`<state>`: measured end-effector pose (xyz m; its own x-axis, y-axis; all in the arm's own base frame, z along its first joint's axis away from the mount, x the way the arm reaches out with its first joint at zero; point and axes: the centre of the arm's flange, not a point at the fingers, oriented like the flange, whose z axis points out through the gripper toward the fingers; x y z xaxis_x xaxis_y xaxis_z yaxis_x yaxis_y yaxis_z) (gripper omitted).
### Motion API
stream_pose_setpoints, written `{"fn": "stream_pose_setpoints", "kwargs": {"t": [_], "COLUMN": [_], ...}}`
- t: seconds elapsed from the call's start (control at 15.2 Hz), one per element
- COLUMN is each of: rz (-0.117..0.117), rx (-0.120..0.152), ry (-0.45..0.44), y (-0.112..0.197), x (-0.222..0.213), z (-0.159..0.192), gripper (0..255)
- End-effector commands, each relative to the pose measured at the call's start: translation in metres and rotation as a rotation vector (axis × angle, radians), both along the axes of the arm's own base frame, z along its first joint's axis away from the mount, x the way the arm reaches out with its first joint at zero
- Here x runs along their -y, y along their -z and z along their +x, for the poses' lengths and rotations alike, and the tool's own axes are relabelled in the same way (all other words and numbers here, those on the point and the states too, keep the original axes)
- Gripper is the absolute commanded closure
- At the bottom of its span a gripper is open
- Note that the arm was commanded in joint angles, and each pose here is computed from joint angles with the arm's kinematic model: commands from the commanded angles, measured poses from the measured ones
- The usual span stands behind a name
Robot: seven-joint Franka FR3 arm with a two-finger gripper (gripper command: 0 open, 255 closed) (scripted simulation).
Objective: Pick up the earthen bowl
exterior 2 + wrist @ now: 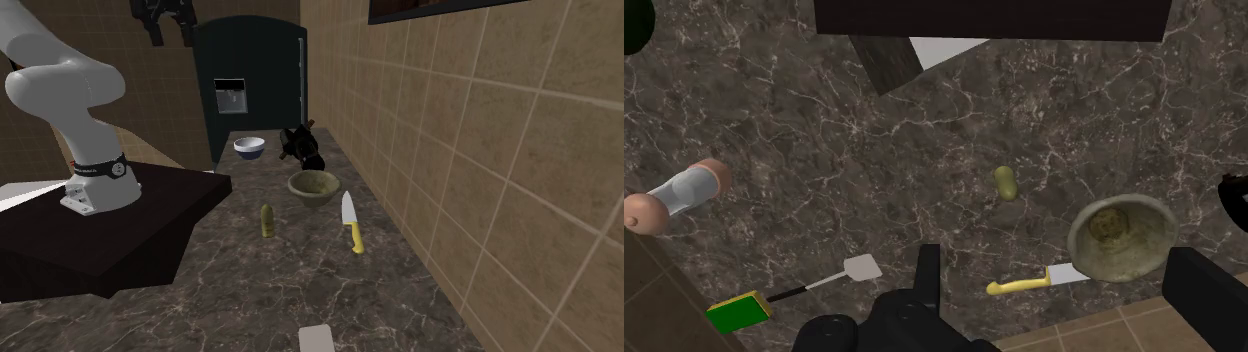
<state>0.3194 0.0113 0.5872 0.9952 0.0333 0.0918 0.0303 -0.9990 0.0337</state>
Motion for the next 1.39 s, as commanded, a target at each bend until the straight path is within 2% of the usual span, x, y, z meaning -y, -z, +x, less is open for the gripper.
{"fn": "stream_pose_setpoints", "kwargs": {"t": [0.0, 1.32], "rz": [0.0, 0.212], "rx": [0.0, -0.016], "ry": [0.0, -0.008], "y": [0.0, 0.219], "x": [0.0, -0.044], "z": [0.0, 0.132], "gripper": [0, 0]}}
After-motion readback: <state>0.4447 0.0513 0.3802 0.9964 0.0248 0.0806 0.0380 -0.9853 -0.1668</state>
